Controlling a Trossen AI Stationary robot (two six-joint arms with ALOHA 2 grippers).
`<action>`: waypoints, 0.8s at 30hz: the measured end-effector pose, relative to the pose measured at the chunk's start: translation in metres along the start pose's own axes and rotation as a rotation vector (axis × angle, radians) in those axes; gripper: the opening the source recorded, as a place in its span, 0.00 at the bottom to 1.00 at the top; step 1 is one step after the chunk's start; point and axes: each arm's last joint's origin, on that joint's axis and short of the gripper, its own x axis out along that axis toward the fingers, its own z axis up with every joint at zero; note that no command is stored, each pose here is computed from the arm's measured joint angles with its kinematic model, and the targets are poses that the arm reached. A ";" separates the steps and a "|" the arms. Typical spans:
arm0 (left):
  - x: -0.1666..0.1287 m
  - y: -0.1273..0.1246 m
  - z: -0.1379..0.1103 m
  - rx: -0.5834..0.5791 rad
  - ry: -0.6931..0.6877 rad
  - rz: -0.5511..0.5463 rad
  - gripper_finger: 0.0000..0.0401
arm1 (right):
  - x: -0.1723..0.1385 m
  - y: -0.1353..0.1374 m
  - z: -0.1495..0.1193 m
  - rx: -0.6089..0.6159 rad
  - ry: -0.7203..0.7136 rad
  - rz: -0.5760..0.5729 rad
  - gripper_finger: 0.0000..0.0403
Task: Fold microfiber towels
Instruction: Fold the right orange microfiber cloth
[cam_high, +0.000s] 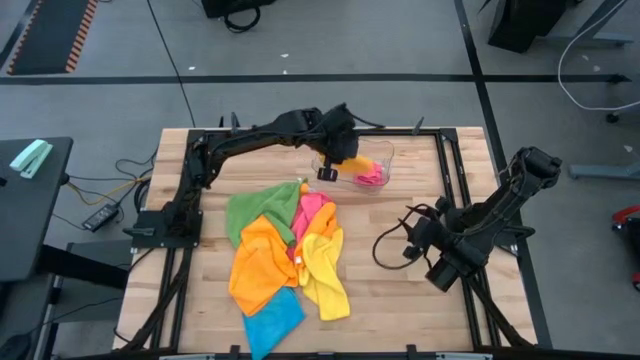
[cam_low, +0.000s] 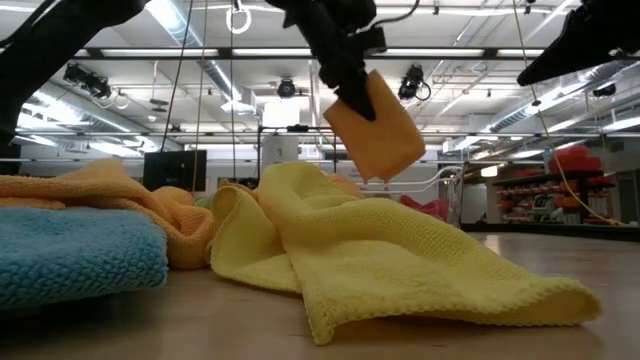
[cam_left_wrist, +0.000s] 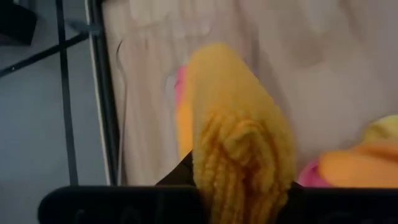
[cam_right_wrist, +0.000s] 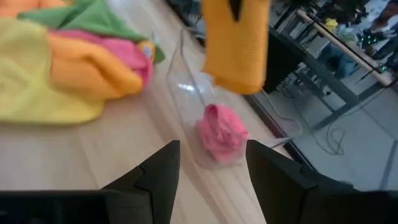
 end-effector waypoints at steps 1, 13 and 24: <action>-0.003 -0.003 0.003 0.000 -0.004 -0.005 0.07 | 0.000 -0.004 0.001 0.014 -0.017 -0.001 0.48; -0.041 -0.060 0.052 0.039 -0.058 -0.086 0.09 | 0.012 -0.007 0.038 -0.038 0.033 0.270 0.48; -0.048 -0.118 0.079 -0.103 -0.089 -0.166 0.09 | -0.002 -0.017 0.060 -0.052 -0.114 0.441 0.58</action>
